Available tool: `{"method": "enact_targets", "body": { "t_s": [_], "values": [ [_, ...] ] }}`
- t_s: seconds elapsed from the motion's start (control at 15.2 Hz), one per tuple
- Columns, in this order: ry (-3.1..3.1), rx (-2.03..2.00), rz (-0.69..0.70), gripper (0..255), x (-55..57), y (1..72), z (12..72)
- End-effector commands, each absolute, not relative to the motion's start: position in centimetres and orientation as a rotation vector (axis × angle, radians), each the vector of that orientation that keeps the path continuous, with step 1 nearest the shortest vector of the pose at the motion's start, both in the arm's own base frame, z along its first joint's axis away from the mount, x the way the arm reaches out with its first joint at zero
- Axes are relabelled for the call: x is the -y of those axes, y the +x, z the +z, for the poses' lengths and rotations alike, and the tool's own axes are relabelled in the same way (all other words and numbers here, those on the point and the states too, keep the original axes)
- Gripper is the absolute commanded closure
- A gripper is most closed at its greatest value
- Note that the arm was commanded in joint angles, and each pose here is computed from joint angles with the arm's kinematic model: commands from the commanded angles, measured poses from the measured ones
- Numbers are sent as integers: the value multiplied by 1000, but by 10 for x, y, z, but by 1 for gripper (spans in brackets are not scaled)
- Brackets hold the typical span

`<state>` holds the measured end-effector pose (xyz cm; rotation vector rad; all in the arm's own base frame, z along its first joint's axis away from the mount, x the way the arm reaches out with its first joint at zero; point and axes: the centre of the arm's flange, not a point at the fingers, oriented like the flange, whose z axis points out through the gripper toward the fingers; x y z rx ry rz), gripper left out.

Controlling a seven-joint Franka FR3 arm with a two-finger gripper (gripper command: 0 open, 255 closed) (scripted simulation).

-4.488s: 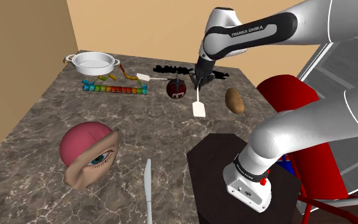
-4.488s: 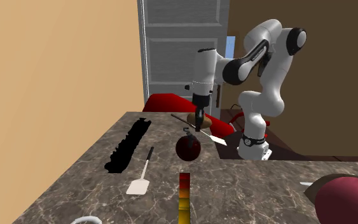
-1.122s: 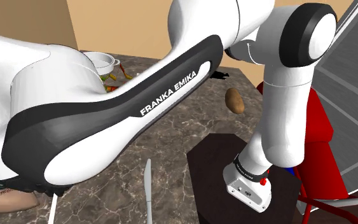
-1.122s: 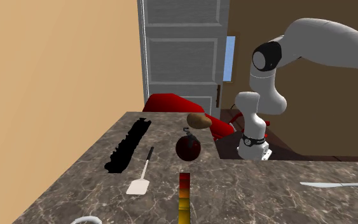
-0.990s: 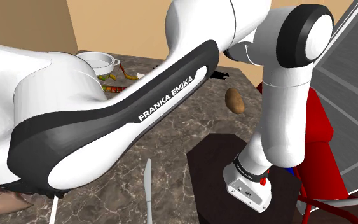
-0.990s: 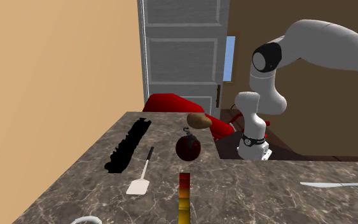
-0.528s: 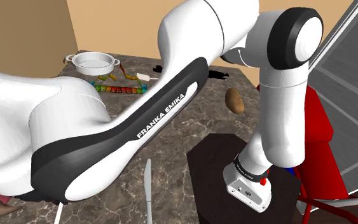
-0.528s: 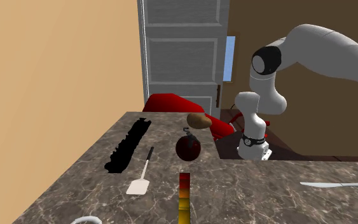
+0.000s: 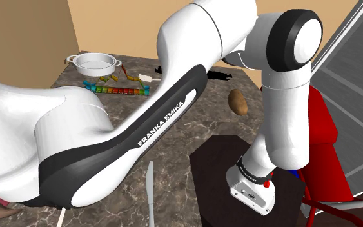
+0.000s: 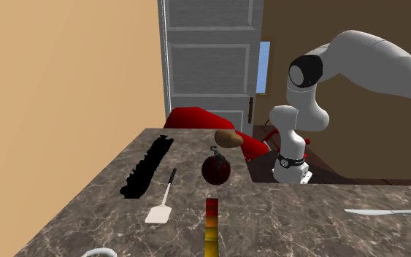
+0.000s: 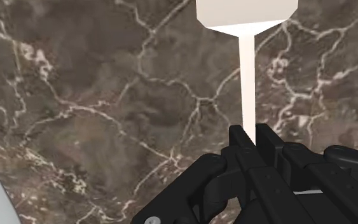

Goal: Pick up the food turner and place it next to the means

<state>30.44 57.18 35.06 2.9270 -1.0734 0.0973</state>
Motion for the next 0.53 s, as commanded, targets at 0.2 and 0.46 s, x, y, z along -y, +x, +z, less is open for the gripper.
{"method": "enact_targets", "body": {
  "t_s": [0.2,0.46],
  "values": [
    [2927,1073,97,0,-572,304,351],
    [2927,1073,97,0,-572,304,351]
  ]
}}
